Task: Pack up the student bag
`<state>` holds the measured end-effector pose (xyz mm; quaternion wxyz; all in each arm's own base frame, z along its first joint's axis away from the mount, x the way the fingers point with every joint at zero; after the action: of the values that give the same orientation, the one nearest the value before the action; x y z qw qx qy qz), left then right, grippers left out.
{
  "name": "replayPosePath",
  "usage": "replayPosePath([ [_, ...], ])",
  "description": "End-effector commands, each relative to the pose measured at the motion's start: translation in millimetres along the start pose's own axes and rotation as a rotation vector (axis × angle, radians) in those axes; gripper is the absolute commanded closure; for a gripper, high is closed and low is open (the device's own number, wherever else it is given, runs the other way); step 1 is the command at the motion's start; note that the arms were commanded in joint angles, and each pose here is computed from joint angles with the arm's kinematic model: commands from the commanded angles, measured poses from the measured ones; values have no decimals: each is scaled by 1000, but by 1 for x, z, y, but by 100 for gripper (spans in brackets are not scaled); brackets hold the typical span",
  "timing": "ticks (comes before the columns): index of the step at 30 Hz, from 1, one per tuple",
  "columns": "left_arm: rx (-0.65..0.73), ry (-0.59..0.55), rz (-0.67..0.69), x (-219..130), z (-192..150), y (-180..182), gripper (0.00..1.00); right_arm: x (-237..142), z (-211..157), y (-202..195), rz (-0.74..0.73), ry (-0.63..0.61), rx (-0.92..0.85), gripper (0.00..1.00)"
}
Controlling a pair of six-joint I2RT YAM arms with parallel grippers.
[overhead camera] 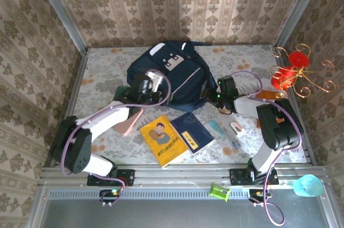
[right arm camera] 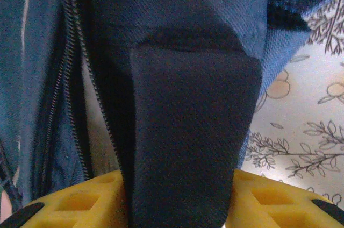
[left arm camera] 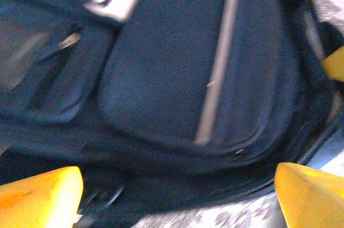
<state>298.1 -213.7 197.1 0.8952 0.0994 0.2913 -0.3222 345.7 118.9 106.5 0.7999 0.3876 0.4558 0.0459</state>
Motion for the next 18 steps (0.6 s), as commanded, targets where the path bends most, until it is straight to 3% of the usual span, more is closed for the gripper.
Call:
replayPosePath([
  [1, 175, 110, -7, 31, 8, -19, 7, 6, -5, -4, 26, 34, 16, 53],
  [6, 357, 225, 1, 78, 17, -42, 5, 10, -6, -7, 40, 44, 30, 53],
  [10, 412, 288, 43, 112, 19, -45, 9, 12, -7, -9, 49, 48, 38, 53],
  [14, 429, 337, 79, 133, 20, -38, 26, 14, -10, -12, 50, 61, 46, 54],
  [18, 402, 317, 69, 135, 23, -35, 51, 13, -12, -16, 49, 65, 51, 55],
])
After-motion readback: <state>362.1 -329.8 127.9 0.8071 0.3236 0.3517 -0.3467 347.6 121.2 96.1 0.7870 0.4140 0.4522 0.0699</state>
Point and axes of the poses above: each hand's point on the last joint's axis, 136 mm out from that joint toward the fingers, its own x axis out along the fingers, its own y axis along the line the jaws close on, z = x × y, the point moved 8 cm from there along -x, back along the fingers, and after that the axes turned 6 degrees about x, right-handed, at the moved point
